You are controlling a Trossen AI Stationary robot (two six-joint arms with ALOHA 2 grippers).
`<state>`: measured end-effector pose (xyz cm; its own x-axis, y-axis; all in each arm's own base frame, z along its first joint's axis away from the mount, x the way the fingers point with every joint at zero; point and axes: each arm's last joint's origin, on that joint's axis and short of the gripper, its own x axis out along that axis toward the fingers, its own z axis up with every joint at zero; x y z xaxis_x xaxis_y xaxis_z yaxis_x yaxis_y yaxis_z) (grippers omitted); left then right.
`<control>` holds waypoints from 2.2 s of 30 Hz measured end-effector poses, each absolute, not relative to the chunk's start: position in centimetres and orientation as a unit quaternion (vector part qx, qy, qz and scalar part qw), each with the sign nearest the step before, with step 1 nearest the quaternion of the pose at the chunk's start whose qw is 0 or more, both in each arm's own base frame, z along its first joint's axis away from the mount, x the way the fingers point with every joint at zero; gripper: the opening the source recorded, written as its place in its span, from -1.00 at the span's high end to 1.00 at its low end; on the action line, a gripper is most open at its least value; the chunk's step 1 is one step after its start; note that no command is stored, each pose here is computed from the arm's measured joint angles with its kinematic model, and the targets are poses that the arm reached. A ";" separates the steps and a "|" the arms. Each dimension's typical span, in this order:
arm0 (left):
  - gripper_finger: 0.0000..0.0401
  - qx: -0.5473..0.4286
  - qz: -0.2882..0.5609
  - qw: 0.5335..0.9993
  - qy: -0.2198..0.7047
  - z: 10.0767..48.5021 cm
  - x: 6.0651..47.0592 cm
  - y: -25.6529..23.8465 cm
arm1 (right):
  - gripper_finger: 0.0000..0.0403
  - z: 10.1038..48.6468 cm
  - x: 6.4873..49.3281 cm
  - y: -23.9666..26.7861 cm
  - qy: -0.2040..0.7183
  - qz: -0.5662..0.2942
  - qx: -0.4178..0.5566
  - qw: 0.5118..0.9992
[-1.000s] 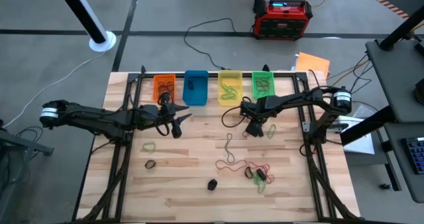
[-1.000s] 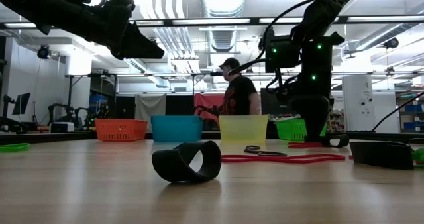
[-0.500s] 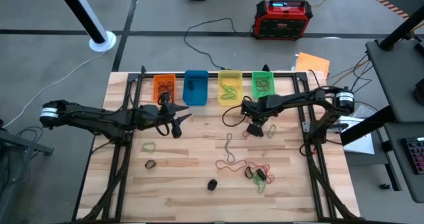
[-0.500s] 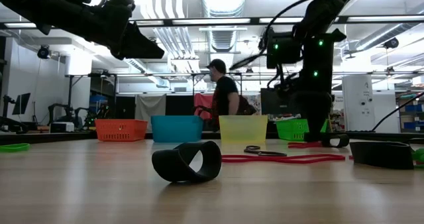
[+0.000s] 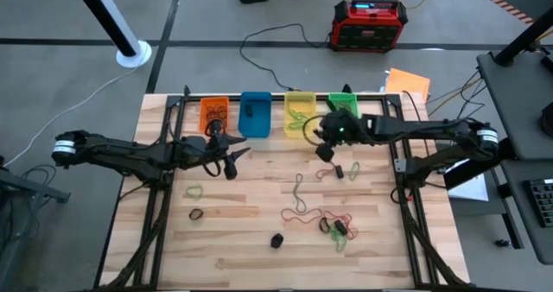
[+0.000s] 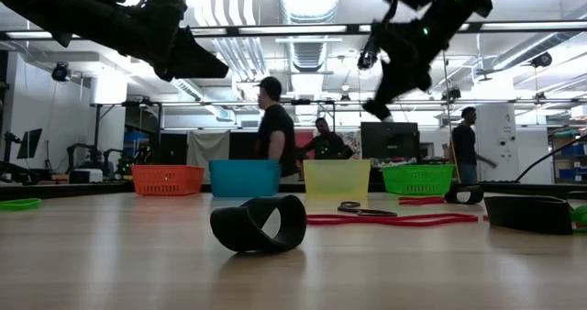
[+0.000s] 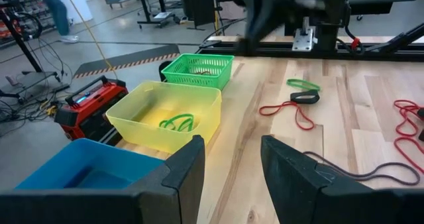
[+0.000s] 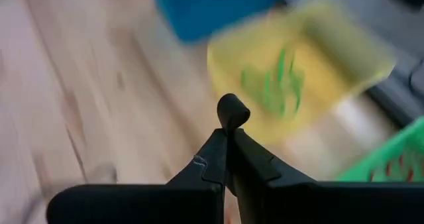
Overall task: Sort rubber bands into baskets
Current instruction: Put the black rubber band into the blue bin, then put the green rubber band into the yellow bin
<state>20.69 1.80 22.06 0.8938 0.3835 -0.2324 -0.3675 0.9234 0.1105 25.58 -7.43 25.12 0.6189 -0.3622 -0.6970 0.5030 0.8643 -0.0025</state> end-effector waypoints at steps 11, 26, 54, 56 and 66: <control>0.34 0.018 0.195 0.973 0.122 22.1 20.7 1.8 | 0.96 27.4 28.3 -8.4 0.198 -0.185 0.037 0.962; 0.34 0.004 0.137 0.986 0.094 22.7 20.9 1.5 | 0.96 23.0 35.3 -9.6 0.049 -0.114 0.000 0.992; 0.34 0.071 0.245 0.949 0.185 22.2 18.5 2.3 | 0.95 19.1 44.1 -17.4 0.166 -0.244 0.027 0.955; 0.34 0.068 0.250 0.947 0.191 22.1 18.4 2.5 | 0.93 19.7 44.2 -17.8 0.175 -0.247 0.024 0.953; 0.34 0.041 0.270 0.945 0.178 22.8 18.3 3.1 | 0.43 22.1 44.0 -20.5 0.206 -0.201 0.058 0.956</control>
<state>18.34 3.08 22.82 0.7908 0.5247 -0.3153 -0.4956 0.8511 0.1733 44.03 -20.54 22.13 0.8345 -0.3600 -0.4170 0.4078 0.9126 0.0282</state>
